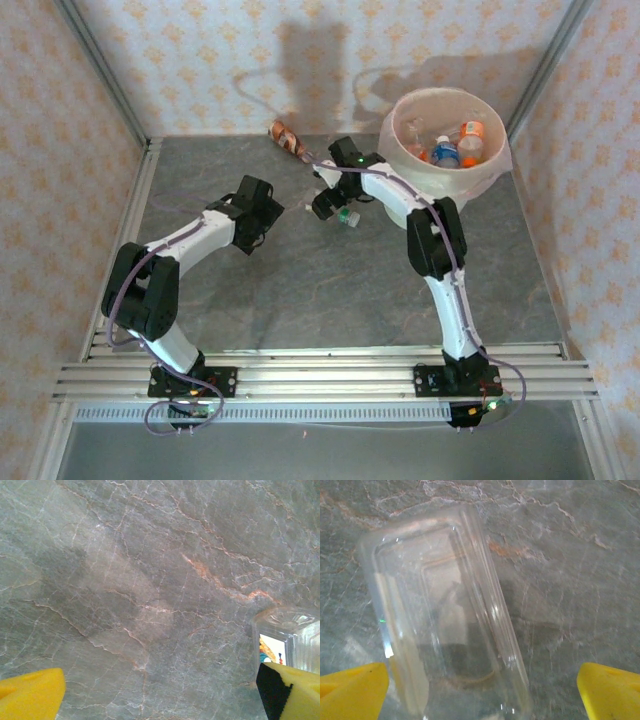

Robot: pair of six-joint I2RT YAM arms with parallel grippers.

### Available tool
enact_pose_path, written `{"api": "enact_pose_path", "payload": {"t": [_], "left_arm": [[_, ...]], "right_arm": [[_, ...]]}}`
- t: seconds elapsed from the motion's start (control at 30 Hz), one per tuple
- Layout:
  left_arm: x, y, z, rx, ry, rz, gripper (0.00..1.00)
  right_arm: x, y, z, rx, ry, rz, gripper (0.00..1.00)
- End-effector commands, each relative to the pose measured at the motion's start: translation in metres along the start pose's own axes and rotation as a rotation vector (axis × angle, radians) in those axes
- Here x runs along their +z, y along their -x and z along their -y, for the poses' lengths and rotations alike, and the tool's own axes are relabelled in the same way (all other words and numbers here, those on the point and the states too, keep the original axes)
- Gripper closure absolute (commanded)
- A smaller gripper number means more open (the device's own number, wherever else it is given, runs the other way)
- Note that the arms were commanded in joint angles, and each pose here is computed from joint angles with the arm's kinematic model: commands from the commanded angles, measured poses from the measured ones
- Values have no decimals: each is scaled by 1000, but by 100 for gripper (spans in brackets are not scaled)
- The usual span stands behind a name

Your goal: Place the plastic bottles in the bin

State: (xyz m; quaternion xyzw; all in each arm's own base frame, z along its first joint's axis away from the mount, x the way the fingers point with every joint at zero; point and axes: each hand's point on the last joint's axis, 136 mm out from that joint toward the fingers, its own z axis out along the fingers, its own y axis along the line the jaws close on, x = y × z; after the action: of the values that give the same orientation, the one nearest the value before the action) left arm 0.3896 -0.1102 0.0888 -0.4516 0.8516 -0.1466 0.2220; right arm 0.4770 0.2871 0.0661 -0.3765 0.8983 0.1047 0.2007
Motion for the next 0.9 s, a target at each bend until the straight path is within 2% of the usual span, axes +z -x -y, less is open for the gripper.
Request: {"api": "enact_pose_path", "payload": {"t": [0.0, 0.07, 0.2, 0.37, 0.53, 0.67, 0.87], "left_arm": [[1, 6, -2, 14, 28, 15, 0], [4, 3, -2, 10, 31, 1, 0], [8, 0, -3, 4, 28, -12, 0], [4, 3, 3, 16, 6, -2, 0], [-1, 6, 14, 17, -29, 9, 0], [1, 2, 26, 11, -66, -17, 0], [5, -8, 39, 17, -97, -40, 0]], "right_arm": [[8, -9, -10, -50, 24, -89, 4], [14, -11, -14, -81, 9, -113, 5], [12, -7, -19, -55, 0, -101, 34], [-29, 5, -22, -31, -29, -10, 41], [-116, 27, -41, -2, 1, 157, 47], [-214, 53, -45, 4, -49, 358, 48], [-325, 63, -9, 168, -199, 614, 49]]}}
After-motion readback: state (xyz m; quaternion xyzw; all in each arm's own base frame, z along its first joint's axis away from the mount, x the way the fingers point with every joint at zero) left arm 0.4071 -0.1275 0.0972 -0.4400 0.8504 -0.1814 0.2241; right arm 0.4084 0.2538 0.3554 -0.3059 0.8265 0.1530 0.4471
